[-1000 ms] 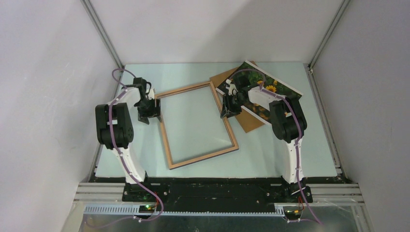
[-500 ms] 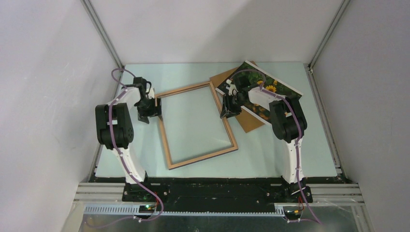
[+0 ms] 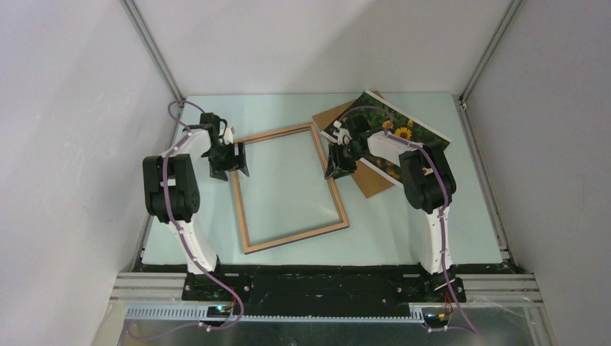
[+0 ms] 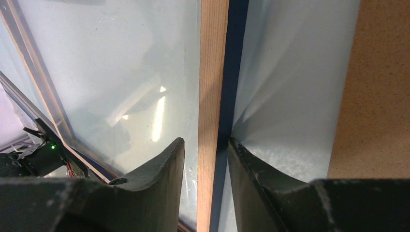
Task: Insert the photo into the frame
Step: Place the photo frame item in the photo frame.
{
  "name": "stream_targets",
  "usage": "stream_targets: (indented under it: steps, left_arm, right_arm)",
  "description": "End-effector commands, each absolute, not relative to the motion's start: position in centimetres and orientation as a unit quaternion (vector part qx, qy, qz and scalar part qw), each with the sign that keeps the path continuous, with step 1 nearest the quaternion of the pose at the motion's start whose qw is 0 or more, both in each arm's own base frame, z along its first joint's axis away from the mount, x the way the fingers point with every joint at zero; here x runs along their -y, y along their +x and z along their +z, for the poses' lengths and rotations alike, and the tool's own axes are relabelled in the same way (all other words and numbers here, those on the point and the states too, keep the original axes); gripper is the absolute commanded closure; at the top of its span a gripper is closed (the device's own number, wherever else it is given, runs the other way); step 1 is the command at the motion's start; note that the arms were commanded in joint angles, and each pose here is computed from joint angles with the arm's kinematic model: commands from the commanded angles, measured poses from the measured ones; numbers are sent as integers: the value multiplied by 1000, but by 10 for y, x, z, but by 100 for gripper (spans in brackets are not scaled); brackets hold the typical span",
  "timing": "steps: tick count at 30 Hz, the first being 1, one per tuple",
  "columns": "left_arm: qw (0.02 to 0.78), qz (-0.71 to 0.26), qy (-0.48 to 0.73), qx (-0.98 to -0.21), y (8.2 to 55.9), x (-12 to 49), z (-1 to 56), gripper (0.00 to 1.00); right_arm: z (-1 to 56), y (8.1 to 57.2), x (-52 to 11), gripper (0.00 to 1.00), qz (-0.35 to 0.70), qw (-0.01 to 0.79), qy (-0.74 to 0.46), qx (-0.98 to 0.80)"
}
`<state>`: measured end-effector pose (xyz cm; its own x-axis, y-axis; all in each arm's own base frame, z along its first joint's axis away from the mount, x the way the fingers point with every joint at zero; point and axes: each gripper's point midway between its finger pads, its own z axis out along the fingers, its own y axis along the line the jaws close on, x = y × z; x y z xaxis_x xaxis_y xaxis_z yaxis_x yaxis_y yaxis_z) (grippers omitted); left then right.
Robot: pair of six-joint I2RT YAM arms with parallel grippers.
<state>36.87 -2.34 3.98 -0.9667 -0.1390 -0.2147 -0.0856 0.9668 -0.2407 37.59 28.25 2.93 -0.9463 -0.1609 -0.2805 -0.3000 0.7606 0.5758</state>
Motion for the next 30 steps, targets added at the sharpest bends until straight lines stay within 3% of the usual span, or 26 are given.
stream_targets:
  steps: [1, 30]
  left_arm:
    - [148, -95, -55, -983, 382, 18, 54, 16]
    - [113, -9, -34, -993, 365, 2, 30, 17]
  right_arm:
    - [27, 368, -285, 57, 332, 92, -122, -931]
    - [24, 368, -287, 57, 331, 91, -124, -931]
